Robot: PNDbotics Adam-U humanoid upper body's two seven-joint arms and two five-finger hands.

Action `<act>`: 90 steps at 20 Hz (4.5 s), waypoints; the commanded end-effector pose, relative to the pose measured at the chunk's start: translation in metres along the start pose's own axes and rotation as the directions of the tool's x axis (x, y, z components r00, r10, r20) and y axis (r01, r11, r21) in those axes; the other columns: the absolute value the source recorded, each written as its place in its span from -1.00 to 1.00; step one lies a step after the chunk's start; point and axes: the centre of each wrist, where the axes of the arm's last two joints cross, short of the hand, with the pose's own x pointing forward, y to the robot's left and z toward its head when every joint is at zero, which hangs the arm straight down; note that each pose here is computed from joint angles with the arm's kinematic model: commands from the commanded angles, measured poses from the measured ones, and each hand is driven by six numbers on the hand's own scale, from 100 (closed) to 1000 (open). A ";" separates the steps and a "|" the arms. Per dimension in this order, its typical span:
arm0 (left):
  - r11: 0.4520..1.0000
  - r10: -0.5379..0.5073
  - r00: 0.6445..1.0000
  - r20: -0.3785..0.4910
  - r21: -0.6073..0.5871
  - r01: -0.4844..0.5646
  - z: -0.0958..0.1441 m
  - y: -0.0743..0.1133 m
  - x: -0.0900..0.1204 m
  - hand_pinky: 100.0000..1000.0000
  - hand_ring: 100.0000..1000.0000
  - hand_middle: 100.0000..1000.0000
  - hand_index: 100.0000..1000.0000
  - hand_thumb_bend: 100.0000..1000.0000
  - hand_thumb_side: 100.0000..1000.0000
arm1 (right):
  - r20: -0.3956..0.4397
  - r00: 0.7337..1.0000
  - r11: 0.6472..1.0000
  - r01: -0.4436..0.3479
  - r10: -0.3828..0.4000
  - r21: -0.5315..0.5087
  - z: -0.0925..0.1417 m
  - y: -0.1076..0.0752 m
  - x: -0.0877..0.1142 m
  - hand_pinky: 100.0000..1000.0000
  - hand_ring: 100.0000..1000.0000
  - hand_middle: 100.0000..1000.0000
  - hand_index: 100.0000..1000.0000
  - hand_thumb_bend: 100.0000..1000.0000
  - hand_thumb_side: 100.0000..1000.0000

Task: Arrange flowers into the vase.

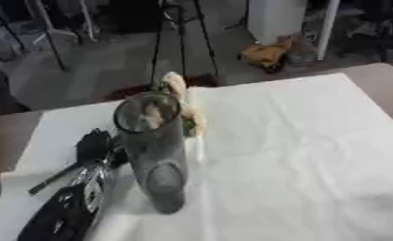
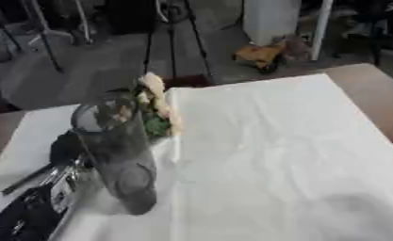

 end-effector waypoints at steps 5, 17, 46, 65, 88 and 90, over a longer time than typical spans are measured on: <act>0.983 -0.013 1.000 0.023 0.181 0.008 -0.025 0.049 -0.001 -1.00 -1.00 -1.00 -1.00 0.16 -0.15 | 0.029 1.000 1.000 -0.013 0.013 -0.014 -0.005 -0.007 0.007 0.24 0.91 -0.35 0.35 -0.17 0.04; 0.902 0.126 0.986 0.112 0.401 -0.161 -0.033 0.120 0.013 -1.00 -1.00 -1.00 -1.00 0.01 -0.36 | 0.028 1.000 1.000 0.000 0.001 -0.029 -0.005 -0.004 0.009 0.24 0.91 -0.35 0.35 -0.18 0.05; 0.420 0.578 0.637 0.510 0.484 -0.768 0.003 0.250 0.067 -1.00 -1.00 -1.00 -0.94 -0.18 -0.11 | 0.013 1.000 0.999 0.013 -0.012 -0.041 -0.002 0.000 0.010 0.24 0.91 -0.35 0.35 -0.19 0.05; 0.177 0.634 0.161 0.756 0.061 -0.982 0.063 0.290 0.109 -1.00 -1.00 -1.00 -0.94 0.13 -0.27 | 0.009 1.000 0.999 0.015 -0.015 -0.036 -0.001 0.001 0.009 0.24 0.91 -0.35 0.34 -0.19 0.03; -0.017 0.718 -0.190 0.669 -0.256 -0.966 0.103 0.318 0.080 -1.00 -1.00 -1.00 -0.94 0.16 -0.15 | 0.008 1.000 0.999 0.013 -0.013 -0.036 -0.001 0.000 0.009 0.24 0.91 -0.36 0.35 -0.19 0.03; -0.027 0.742 -0.207 0.637 -0.281 -0.959 0.101 0.315 0.081 -1.00 -1.00 -1.00 -0.94 0.14 -0.11 | 0.009 1.000 0.999 0.012 -0.012 -0.037 -0.001 -0.001 0.009 0.24 0.91 -0.36 0.35 -0.19 0.03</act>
